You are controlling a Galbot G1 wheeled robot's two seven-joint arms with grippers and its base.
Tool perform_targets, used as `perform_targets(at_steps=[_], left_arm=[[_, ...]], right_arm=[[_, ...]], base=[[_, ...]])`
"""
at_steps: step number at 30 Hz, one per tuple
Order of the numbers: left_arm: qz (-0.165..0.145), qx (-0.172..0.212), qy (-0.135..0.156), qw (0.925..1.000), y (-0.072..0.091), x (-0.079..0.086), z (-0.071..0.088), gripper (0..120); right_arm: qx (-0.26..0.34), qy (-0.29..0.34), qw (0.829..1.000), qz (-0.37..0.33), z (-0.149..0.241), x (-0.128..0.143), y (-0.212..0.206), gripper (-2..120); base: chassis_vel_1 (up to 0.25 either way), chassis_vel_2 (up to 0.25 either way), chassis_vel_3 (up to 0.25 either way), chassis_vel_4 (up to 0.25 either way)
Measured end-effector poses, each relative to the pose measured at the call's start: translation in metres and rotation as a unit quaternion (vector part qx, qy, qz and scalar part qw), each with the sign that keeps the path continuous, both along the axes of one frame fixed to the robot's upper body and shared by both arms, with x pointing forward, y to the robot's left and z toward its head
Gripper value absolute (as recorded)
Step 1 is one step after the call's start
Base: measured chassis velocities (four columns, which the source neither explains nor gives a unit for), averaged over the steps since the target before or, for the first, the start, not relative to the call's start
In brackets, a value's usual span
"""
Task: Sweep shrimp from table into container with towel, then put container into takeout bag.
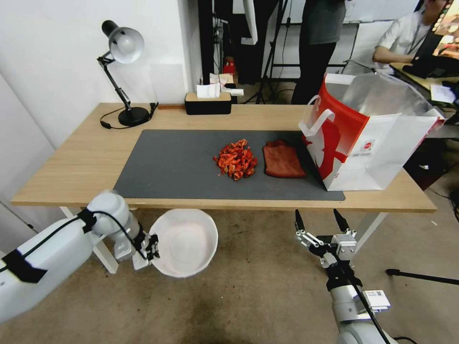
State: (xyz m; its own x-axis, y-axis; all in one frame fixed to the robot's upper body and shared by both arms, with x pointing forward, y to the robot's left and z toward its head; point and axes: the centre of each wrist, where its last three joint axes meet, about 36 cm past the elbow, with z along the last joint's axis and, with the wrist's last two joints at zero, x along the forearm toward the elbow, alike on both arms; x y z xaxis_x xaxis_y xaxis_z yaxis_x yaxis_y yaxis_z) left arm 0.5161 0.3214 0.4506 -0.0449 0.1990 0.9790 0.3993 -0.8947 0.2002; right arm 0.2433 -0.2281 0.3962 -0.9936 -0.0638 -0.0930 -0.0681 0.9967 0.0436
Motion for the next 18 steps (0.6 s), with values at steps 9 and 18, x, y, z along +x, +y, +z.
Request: perform_targets(at_steps=[9, 18], left_arm=[[-0.019, 0.001, -0.024, 0.9995, -0.014, 0.013, 0.022, 0], [-0.044, 0.007, -0.028, 0.9986, -0.028, 0.003, 0.022, 0]], right_arm=[[0.033, -0.018, 0.999, 0.026, 0.011, 0.021, -0.003, 100], [0.09, -0.004, 0.995, 0.052, 0.02, 0.094, -0.005, 100]], base=[[0.0, 0.0, 0.0, 0.0], [0.0, 0.0, 0.0, 0.0]])
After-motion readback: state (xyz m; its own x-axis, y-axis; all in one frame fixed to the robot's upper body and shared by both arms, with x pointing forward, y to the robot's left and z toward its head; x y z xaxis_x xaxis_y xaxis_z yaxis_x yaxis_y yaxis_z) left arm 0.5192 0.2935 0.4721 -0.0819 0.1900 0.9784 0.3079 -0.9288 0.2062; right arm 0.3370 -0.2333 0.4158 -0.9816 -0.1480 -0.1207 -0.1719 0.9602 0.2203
